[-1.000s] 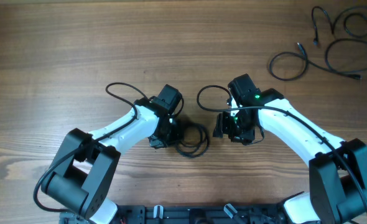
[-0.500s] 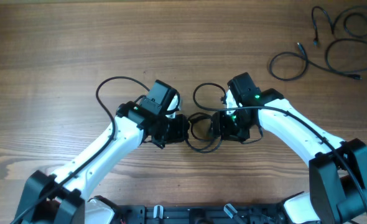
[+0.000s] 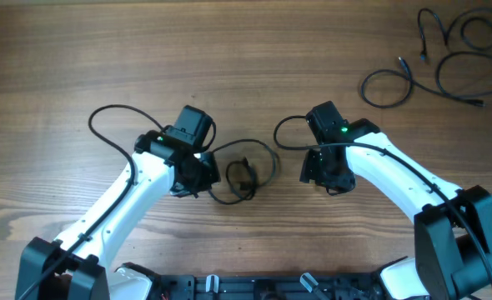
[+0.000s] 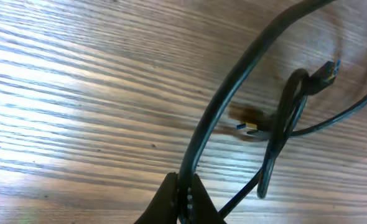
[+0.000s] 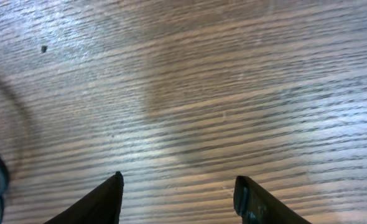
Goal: Untangle cables
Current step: 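Lift the coil and pull it apart between the two grippers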
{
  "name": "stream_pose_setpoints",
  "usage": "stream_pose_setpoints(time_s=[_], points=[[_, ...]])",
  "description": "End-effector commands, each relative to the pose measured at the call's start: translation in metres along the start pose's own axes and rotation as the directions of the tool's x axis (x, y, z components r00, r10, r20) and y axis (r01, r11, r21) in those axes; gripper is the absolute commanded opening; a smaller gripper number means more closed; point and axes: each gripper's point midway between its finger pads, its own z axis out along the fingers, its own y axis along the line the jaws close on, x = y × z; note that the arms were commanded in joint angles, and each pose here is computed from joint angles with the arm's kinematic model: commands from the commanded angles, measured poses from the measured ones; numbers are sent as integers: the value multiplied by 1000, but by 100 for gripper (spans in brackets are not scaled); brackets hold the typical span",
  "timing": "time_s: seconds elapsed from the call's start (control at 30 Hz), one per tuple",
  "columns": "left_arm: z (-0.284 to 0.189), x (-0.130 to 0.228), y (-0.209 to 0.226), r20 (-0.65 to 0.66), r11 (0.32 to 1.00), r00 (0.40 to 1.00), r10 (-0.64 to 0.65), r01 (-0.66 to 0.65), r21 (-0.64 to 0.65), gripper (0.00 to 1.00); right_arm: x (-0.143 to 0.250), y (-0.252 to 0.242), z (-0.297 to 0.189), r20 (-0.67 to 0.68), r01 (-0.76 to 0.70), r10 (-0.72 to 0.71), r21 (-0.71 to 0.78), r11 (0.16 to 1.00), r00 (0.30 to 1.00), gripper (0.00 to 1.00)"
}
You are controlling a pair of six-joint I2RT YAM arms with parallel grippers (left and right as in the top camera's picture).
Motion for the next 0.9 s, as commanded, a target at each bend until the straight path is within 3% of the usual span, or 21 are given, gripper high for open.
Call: stream_pose_setpoints(time_s=[0.0, 0.1, 0.17, 0.27, 0.37, 0.47, 0.57, 0.73, 0.8, 0.87], points=[[-7, -2, -9, 2, 998, 1000, -18, 17, 57, 4, -1, -5, 5, 3, -23, 23, 23, 999, 1000, 69], [-15, 13, -51, -54, 940, 980, 192, -167, 298, 4, 10, 42, 0, -46, 172, -188, -237, 956, 981, 76], [-23, 19, -69, -50, 887, 964, 261, -219, 406, 4, 12, 63, -7, -45, 193, -222, -352, 916, 974, 77], [-32, 26, -84, -46, 825, 944, 326, -261, 501, 4, 12, 73, -11, -38, 200, -235, -406, 892, 971, 77], [-37, 26, -89, -38, 812, 943, 330, -263, 521, 4, 12, 73, -11, -36, 204, -239, -406, 891, 970, 77], [-62, 21, -106, 17, 758, 936, 352, -296, 581, 4, 10, 66, -8, -25, 214, -240, -365, 906, 971, 76], [-91, 14, -116, 110, 719, 927, 360, -351, 600, 4, 4, 30, 2, -28, 137, -144, -165, 977, 989, 75], [-119, 14, -119, 203, 684, 911, 359, -405, 608, 4, 1, 9, 5, -15, 69, -70, -53, 996, 997, 71], [-128, 6, -112, 245, 699, 913, 326, -407, 588, 4, -2, 0, 5, 1, 45, -45, 1, 999, 999, 71], [-131, -10, -90, 259, 777, 939, 226, -335, 534, 4, -2, -3, 5, 4, 45, -45, 17, 999, 999, 73]])
